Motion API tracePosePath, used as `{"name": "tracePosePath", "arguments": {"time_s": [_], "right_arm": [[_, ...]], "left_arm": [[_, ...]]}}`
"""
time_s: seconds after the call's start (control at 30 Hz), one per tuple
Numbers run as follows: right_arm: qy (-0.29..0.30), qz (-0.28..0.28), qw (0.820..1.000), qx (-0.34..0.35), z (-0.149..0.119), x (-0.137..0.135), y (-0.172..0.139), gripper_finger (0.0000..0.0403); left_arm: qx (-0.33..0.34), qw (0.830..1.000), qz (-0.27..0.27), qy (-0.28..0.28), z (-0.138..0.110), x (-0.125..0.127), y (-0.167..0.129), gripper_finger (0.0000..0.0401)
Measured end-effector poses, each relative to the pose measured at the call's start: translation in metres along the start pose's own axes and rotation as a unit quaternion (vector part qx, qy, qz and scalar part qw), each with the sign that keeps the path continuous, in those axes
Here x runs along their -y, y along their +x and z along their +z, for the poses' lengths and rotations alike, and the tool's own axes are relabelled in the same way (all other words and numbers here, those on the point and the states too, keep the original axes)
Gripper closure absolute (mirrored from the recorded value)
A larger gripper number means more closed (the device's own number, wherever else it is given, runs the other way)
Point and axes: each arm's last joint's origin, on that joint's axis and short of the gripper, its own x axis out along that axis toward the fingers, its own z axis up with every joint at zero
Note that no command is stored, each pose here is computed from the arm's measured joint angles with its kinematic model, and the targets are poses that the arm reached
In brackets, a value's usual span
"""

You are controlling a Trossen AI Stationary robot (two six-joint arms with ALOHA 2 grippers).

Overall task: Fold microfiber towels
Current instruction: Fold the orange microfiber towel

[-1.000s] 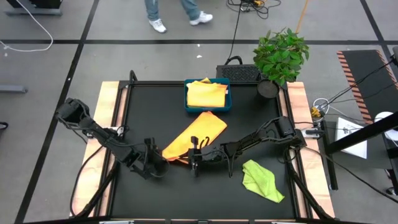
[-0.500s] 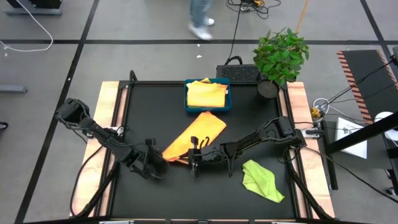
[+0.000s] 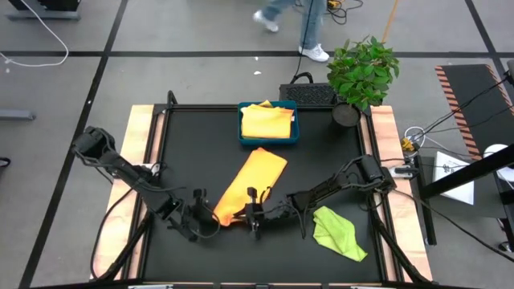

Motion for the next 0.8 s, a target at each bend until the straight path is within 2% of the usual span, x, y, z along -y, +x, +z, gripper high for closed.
{"name": "tracePosePath", "arguments": {"time_s": [0.13,0.3,0.47,0.63,0.8], "right_arm": [[0.004,0.023,1.000,-0.016,0.000,-0.020,-0.007,0.0403],[0.008,0.056,0.998,-0.031,0.013,-0.052,-0.026,0.0403],[0.001,0.089,0.996,-0.005,0.030,-0.088,-0.049,0.0403],[-0.012,0.076,0.997,-0.015,0.033,-0.113,-0.068,0.0403],[-0.010,0.030,0.999,-0.034,0.032,-0.125,-0.082,0.0403]], "left_arm": [[0.024,0.999,-0.028,0.015,0.012,0.016,-0.011,0.0398],[0.058,0.997,-0.053,0.027,0.025,0.036,-0.027,0.0398],[0.101,0.991,-0.081,0.024,0.038,0.054,-0.041,0.0399],[0.122,0.987,-0.100,0.042,0.053,0.075,-0.043,0.0399],[0.102,0.986,-0.091,0.091,0.065,0.091,-0.033,0.0400]]}}
